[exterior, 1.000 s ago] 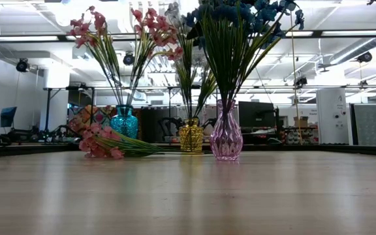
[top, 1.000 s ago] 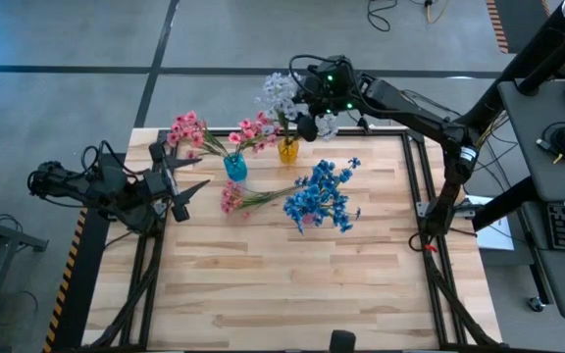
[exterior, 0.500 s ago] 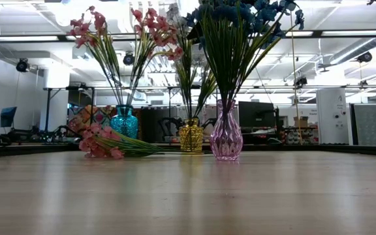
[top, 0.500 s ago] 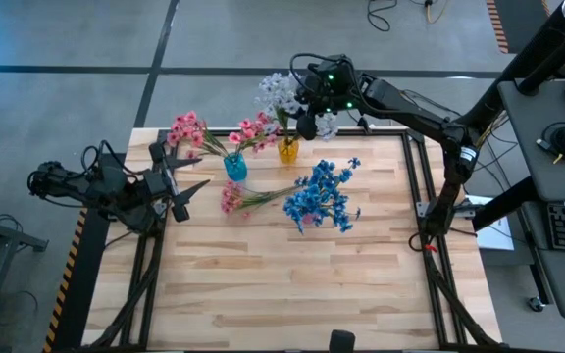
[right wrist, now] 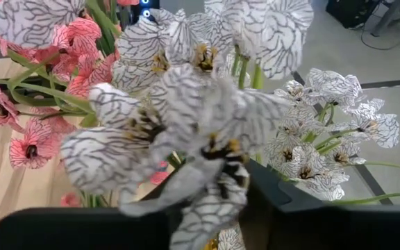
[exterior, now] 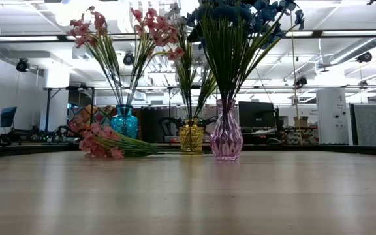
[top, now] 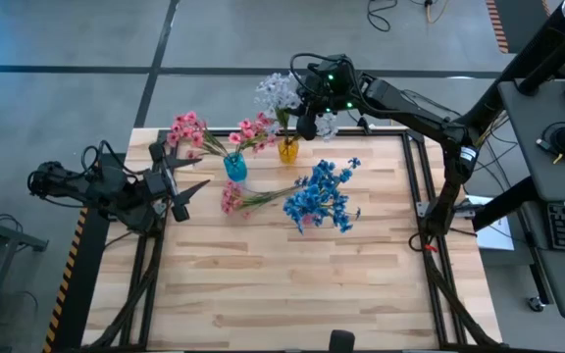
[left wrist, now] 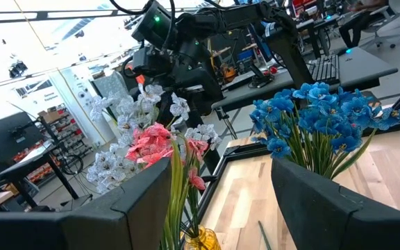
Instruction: Sort flowers into vase by color
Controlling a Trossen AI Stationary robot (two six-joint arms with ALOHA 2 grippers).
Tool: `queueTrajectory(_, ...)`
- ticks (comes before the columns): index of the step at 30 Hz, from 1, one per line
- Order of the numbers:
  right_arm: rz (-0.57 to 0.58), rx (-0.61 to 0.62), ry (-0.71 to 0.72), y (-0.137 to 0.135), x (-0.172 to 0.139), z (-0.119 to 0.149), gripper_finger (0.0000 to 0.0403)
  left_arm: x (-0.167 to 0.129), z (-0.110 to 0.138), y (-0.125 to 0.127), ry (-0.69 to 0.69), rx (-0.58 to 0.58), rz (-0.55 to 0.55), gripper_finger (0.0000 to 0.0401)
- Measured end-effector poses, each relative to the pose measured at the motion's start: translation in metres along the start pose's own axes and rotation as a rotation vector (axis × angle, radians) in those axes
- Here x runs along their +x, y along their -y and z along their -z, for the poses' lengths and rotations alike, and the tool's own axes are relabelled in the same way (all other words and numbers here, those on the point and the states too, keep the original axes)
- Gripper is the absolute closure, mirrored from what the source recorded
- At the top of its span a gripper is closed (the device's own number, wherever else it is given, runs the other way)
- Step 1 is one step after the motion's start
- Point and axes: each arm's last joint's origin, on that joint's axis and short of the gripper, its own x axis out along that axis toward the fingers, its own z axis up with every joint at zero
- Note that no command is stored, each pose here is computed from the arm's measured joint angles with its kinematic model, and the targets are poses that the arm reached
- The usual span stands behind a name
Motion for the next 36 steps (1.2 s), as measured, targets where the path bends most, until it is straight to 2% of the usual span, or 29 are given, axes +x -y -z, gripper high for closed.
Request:
queueTrajectory(12, 0.004, 0.003, -0.002, 0.0001, 0.0, 0.0001, 0.0388, 0.0, 0.0, 0.0, 0.0, 0.0, 0.0, 0.0171)
queueTrajectory(36, 0.005, 0.022, -0.022, 0.0001, 0.0006, 0.0027, 0.039, 0.0, 0.0, 0.0, 0.0, -0.003, 0.0, 0.0171)
